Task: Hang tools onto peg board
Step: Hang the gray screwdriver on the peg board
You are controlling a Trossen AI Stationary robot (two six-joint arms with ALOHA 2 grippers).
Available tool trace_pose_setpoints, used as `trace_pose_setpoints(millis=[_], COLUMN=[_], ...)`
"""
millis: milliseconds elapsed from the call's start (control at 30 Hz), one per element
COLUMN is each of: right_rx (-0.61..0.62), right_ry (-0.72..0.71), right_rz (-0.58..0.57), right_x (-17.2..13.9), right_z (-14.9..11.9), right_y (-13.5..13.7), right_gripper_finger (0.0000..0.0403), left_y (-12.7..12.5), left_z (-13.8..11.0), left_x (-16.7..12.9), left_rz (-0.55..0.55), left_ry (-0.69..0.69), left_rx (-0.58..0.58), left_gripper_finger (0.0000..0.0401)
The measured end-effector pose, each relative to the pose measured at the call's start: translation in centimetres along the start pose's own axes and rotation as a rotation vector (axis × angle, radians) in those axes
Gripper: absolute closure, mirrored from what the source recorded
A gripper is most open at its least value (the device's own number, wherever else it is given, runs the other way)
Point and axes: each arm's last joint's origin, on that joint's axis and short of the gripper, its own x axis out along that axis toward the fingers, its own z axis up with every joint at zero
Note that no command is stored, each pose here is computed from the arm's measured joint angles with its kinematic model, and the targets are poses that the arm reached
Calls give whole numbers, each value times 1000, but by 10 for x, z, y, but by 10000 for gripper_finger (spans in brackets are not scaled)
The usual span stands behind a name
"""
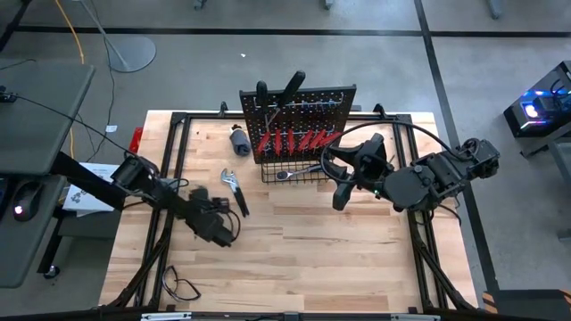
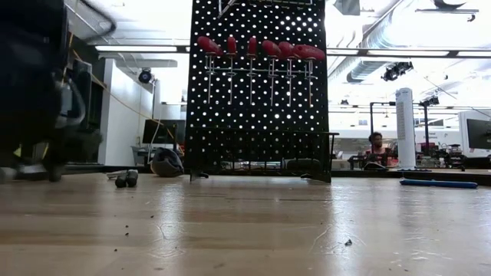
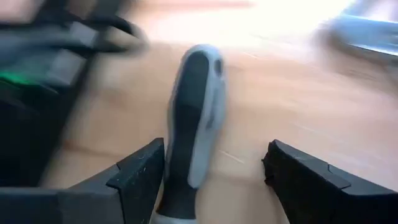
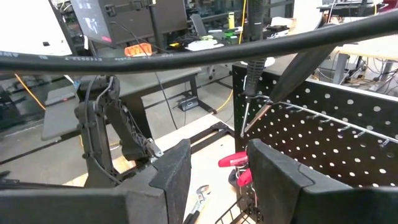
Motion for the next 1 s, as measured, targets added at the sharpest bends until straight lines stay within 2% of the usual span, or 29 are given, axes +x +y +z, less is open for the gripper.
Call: trace_pose_setpoints(millis=[133,267,400,467,533,667,833,1000], right_rx=[15,35,47,50,50,67,67,55], right_ry=[0,0,0,0,0,2,4,8], right_rz=[1,1,2,1,4,12,24,20], right_x=[0,0,0,0,-1,-3,-6,-6], right_z=[0,0,0,0,0,-1,-2,-2], right_y=[0,0,0,0,1,2,4,3], right_gripper_finger=[252,252,252,252,252,252,252,252], left_y=[-21,-41,-52,-56,-59,-64,-62,-50], left_z=[-10,-16,-16,-16,-15,-16,-12,2], left_x=[-18,-42,-47,-45,-42,-38,-43,-59], left_rz=[-178,-304,-375,-378,-366,-367,-375,-399], left_ry=[81,160,178,178,175,177,218,292], left_rx=[-75,-59,35,60,64,124,164,210], left_gripper_finger=[133,132,140,165,207,330,332,332])
